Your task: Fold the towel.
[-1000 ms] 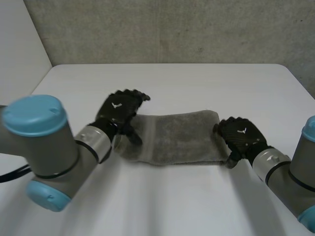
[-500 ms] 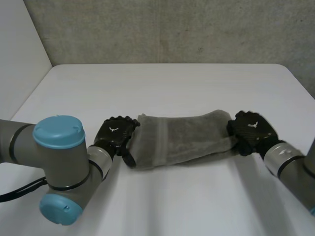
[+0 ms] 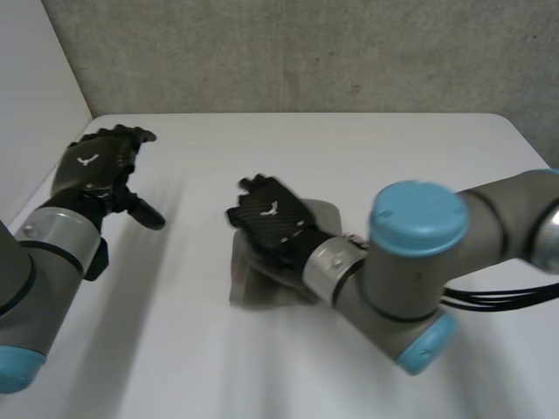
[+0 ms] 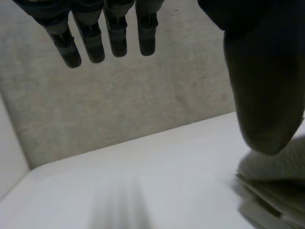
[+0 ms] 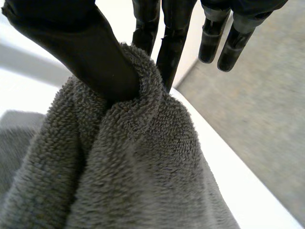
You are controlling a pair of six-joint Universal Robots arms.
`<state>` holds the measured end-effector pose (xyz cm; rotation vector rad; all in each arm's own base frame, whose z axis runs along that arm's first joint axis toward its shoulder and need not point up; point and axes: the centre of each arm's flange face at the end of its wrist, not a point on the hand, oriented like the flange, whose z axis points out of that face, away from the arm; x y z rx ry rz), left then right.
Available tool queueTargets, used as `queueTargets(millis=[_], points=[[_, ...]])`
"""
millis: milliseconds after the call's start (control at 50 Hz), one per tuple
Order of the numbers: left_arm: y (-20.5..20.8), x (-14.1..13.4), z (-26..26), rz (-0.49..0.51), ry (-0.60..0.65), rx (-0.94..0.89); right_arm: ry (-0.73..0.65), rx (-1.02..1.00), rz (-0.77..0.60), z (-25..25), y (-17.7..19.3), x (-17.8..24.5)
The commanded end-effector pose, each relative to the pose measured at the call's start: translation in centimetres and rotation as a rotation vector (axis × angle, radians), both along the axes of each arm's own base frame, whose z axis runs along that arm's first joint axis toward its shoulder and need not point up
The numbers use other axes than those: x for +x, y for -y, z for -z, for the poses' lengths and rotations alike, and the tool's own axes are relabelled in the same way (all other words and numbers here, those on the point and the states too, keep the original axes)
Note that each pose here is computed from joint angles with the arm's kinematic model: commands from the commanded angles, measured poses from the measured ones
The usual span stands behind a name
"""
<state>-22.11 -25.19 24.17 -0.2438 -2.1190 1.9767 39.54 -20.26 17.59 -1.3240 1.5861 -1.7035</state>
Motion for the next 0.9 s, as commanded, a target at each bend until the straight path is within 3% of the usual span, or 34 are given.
queueTargets(millis=[20,160,280,420,500,720,900], points=[[0.8,0.4,0.6,-0.015,0.007,0.015,0.100,0.193,-0.036,2.4,-1.2,2.1],[1.3,-1.7,2.5,0.041,0.023,0.067,0.166,0.231,0.004,-0.3,-0.9,0.4],[1.1,-5.0,3.4,0.133,0.029,0.074,0.224,0.240,0.136,-3.0,1.2,-4.7],[1.4,-7.7,4.2,0.212,0.025,0.078,0.255,0.352,0.265,-2.0,2.4,-8.4],[1.0,-9.8,5.1,0.310,0.023,0.089,0.262,0.430,0.332,-0.4,3.3,-9.8],[-0.2,-9.7,9.0,0.336,0.083,0.209,0.260,0.535,0.398,3.2,5.5,-9.0],[-0.9,-8.5,11.4,0.320,0.115,0.287,0.178,0.594,0.469,5.5,6.1,-8.9]])
